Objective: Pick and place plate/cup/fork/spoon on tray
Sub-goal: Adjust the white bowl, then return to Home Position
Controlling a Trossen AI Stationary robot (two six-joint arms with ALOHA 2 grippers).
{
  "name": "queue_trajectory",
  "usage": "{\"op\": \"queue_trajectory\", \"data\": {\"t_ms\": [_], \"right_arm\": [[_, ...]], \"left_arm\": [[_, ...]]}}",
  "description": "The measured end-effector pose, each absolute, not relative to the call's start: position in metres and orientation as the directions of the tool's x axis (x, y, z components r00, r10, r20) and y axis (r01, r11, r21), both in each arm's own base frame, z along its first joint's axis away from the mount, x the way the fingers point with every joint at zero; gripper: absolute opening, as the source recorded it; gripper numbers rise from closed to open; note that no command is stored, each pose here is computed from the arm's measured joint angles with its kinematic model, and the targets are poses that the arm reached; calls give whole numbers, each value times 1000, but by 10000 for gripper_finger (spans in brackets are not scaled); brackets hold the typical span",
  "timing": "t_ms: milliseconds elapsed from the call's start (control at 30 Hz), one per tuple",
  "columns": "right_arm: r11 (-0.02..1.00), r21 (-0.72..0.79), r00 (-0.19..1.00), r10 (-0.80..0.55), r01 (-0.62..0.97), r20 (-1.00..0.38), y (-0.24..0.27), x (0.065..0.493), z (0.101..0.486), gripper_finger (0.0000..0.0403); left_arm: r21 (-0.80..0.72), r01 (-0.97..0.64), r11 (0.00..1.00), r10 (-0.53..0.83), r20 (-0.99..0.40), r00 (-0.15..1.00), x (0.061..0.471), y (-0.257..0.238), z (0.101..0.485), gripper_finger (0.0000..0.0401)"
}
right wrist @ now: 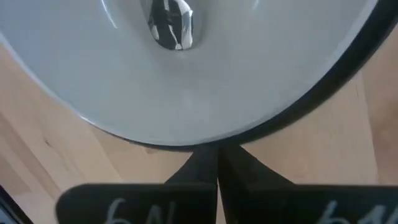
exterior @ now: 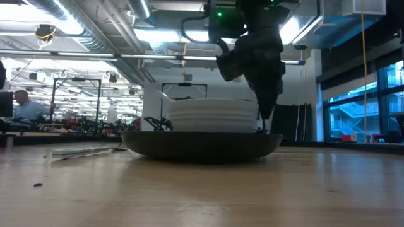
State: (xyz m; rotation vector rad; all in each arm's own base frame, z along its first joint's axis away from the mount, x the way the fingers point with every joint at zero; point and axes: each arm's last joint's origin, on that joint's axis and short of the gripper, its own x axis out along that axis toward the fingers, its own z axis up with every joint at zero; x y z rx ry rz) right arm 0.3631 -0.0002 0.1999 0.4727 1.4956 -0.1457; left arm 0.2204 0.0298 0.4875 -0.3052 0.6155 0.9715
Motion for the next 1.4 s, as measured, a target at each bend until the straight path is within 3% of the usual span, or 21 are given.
{"op": "queue_trajectory", "data": {"t_ms": [400, 633, 867, 1067, 1200, 1400], "right_arm": [[894, 276, 177, 226, 353, -958, 1, 372, 201, 0], [889, 196, 79, 179, 415, -981, 3, 360, 203, 0], [895, 184, 111, 151, 407, -982, 5, 345, 248, 0], [891, 259, 343, 127, 373, -931, 6, 321, 331, 0], [923, 309, 566, 132, 229, -814, 6, 287, 399, 4], [952, 298, 779, 137, 67, -612, 5, 222, 475, 29]], "left_arm": [[26, -842, 539, 675, -612, 413, 220, 30, 488, 14], [27, -842, 539, 675, -612, 413, 220, 30, 488, 14], [27, -841, 540, 675, -612, 413, 220, 30, 488, 14], [27, -841, 540, 675, -612, 413, 220, 30, 488, 14], [37, -832, 554, 672, -609, 420, 221, 27, 488, 14], [69, -770, 634, 641, -604, 473, 213, 15, 492, 14]]}}
